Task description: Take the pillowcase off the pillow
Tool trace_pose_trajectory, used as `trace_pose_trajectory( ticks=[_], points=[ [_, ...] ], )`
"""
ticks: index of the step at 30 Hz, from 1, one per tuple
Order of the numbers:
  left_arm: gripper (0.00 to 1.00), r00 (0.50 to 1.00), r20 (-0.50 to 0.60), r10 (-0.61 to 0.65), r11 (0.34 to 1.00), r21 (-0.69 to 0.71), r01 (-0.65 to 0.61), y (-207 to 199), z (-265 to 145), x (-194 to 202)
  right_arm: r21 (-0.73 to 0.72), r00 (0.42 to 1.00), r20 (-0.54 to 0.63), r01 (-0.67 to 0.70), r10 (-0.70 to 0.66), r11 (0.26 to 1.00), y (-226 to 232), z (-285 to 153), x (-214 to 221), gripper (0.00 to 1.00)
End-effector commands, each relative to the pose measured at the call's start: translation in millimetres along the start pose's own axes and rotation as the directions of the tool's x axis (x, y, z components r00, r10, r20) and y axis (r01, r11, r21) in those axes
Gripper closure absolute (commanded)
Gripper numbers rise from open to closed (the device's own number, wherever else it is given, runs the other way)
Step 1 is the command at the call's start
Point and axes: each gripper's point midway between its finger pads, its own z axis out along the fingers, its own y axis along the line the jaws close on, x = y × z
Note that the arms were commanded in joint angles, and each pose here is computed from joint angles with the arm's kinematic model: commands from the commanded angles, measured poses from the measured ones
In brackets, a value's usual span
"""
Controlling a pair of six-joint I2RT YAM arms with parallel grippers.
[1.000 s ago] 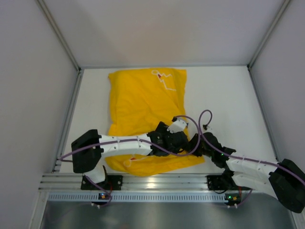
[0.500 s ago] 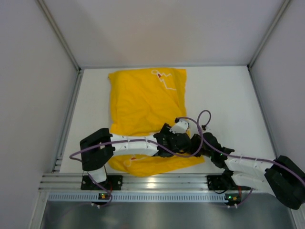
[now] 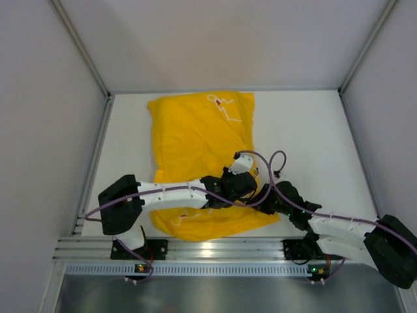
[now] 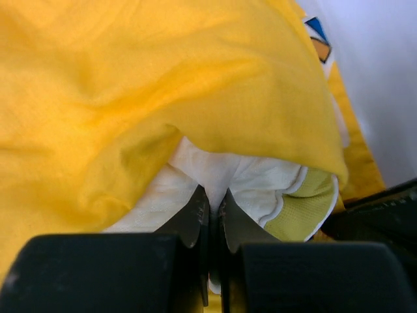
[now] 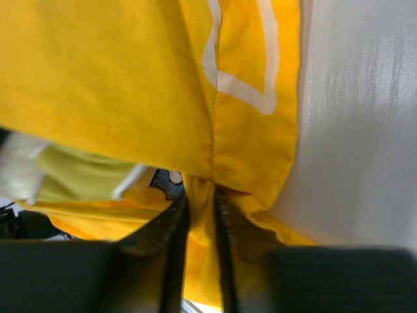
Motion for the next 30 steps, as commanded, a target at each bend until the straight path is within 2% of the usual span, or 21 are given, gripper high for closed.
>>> trace_pose_trajectory(
  ticks=[1,3,8,9,11,14,15,17,20,22,23,24,28,29,30],
  points=[
    [1.00,0.987,0.083,-0.138,0.981,0.151,0.125,-9,-32,-52,0.014,0.999,-0.014,0.051,-0.051,0.999,0,-1,-2,0.85],
    [1.00,0.984,0.071,-0.161,0.964,0.226,0.141,-16,-48,-62,0.042,0.999,0.003,0.054,-0.054,0.998,-3,2,-6,1.00],
    [1.00,0.966,0.069,-0.249,0.913,0.351,0.210,-2,-102,-88,0.031,0.998,0.034,0.043,-0.044,0.999,1,12,-14,1.00],
    [1.00,0.960,0.058,-0.272,0.885,0.406,0.226,-4,-118,-95,0.041,0.999,0.028,0.041,-0.042,0.998,-1,17,-15,1.00],
    [1.00,0.963,0.028,-0.269,0.865,0.447,0.229,-5,-131,-94,-0.003,0.996,0.065,0.053,-0.053,0.999,20,25,-31,1.00],
    [1.00,0.955,-0.001,-0.296,0.796,0.552,0.248,-8,-161,-101,-0.009,0.991,0.108,0.079,-0.078,0.997,38,41,-59,1.00],
    [1.00,0.947,0.000,-0.320,0.779,0.569,0.263,-2,-173,-107,0.024,0.990,0.122,0.063,-0.065,0.998,29,48,-71,1.00],
    [1.00,0.947,-0.008,-0.320,0.773,0.576,0.266,4,-182,-106,-0.006,0.983,0.176,0.057,-0.055,0.998,42,53,-100,1.00],
    [1.00,0.951,-0.038,-0.306,0.796,0.538,0.277,23,-189,-90,-0.007,0.976,0.216,0.024,-0.021,1.000,39,56,-142,1.00],
    [1.00,0.947,-0.044,-0.320,0.787,0.544,0.291,30,-194,-83,0.047,0.965,0.263,0.006,-0.018,0.999,28,52,-172,1.00],
    [1.00,0.945,-0.045,-0.325,0.780,0.552,0.295,32,-197,-82,0.055,0.955,0.292,0.034,-0.048,0.998,40,50,-194,1.00],
    [1.00,0.940,-0.039,-0.340,0.773,0.557,0.303,36,-201,-83,0.108,0.959,0.280,0.006,-0.036,0.994,25,49,-201,1.00],
    [1.00,0.942,-0.051,-0.331,0.777,0.552,0.303,36,-198,-75,0.111,0.949,0.314,-0.015,-0.021,0.994,23,42,-239,1.00],
    [1.00,0.942,-0.050,-0.332,0.779,0.548,0.303,35,-196,-76,0.101,0.946,0.319,0.019,-0.050,0.995,32,40,-248,0.99],
    [1.00,0.946,-0.050,-0.320,0.793,0.533,0.296,33,-190,-75,0.087,0.952,0.296,0.047,-0.071,0.995,37,38,-247,0.93]
  ],
)
